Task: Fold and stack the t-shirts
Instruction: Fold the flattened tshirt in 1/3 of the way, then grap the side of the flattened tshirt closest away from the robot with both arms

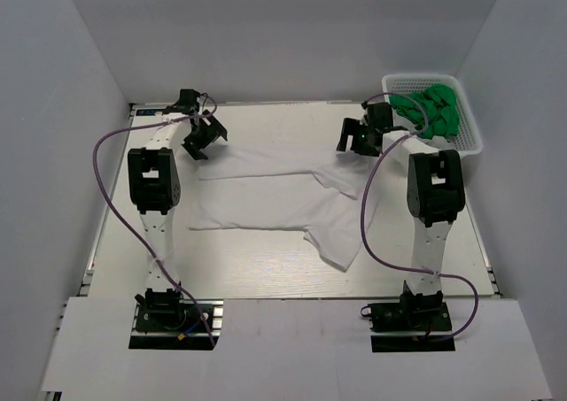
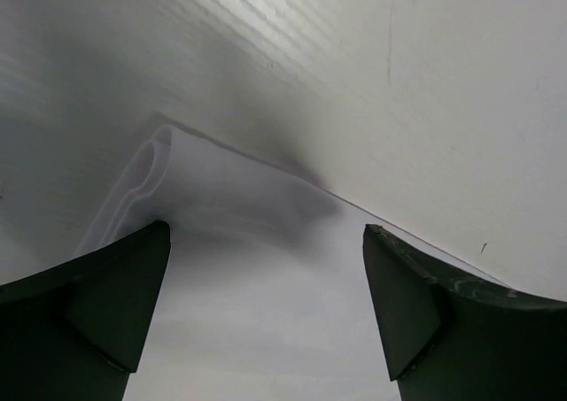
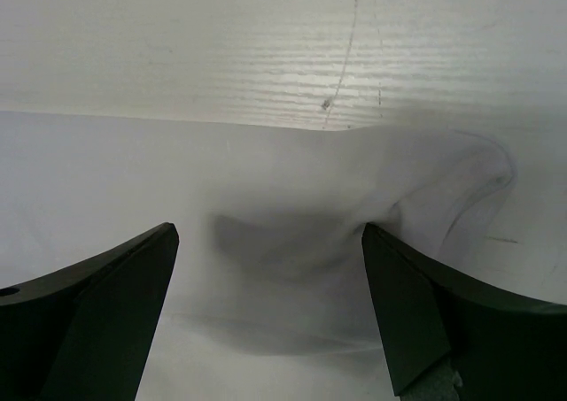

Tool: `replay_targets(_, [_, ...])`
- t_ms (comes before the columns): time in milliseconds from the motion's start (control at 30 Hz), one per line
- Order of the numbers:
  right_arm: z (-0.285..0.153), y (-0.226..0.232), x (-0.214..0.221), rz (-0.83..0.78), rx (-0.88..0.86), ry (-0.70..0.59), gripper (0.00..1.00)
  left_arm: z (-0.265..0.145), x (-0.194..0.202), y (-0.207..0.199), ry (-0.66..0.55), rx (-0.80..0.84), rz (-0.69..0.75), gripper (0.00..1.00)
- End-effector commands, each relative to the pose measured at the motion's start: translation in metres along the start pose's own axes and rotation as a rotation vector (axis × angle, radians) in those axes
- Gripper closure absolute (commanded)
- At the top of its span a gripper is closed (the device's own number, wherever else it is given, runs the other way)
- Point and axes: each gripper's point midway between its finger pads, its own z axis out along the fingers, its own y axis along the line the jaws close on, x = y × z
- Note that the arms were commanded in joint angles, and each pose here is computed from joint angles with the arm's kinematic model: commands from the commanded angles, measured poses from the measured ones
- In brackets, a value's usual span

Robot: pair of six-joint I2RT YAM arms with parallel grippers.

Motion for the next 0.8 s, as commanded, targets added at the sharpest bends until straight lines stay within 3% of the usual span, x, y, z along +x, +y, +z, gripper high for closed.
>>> replay_targets(0, [-0.022, 0.019, -0.039, -0.088, -0.053, -0.066, 0.1, -0.022, -0.027, -0.003, -0.067, -0.012, 0.025, 0.0])
replay_targets(133, [-0.06, 0.04, -0.062, -0.128, -0.099, -0.11, 0.1, -0.073, -0.049, -0.011, -0.17, -0.005, 0.059, 0.0])
replay_targets(200, [-0.086, 0.055, -0.068, -0.136, -0.123, -0.14, 0.1, -0.087, -0.039, 0.002, -0.166, -0.038, 0.067, 0.0])
replay_targets(233, [-0.088, 0.055, -0.06, -0.11, -0.124, -0.123, 0.1, -0.118, -0.044, -0.005, -0.22, 0.008, 0.067, 0.0])
replay_targets(300, [-0.113, 0.067, -0.048, -0.108, -0.137, -0.113, 0.1, -0.119, -0.016, 0.021, -0.185, -0.033, 0.058, 0.0])
replay_targets(367, [-0.114, 0.069, -0.013, -0.087, -0.119, -0.042, 0.1, -0.135, 0.008, 0.049, -0.187, -0.077, 0.035, 0.0])
replay_targets(400, [-0.137, 0.075, -0.011, -0.078, -0.122, -0.058, 0.1, -0.14, 0.014, 0.065, -0.203, -0.132, -0.01, 0.0])
replay_targets(433, [-0.129, 0.062, 0.031, -0.054, -0.084, 0.028, 0.1, -0.134, 0.042, 0.094, -0.143, -0.204, -0.018, 0.0])
replay_targets(500, [-0.156, 0.076, 0.045, -0.062, -0.116, 0.009, 0.1, -0.148, 0.061, 0.109, -0.133, -0.213, -0.028, 0.0])
replay_targets(567, [-0.162, 0.072, 0.101, -0.058, -0.114, 0.106, 0.1, -0.143, 0.096, 0.144, -0.069, -0.281, -0.059, 0.0])
replay_targets(767, [-0.199, 0.056, 0.187, -0.024, -0.095, 0.259, 0.1, -0.138, 0.141, 0.174, -0.067, -0.22, -0.12, 0.0])
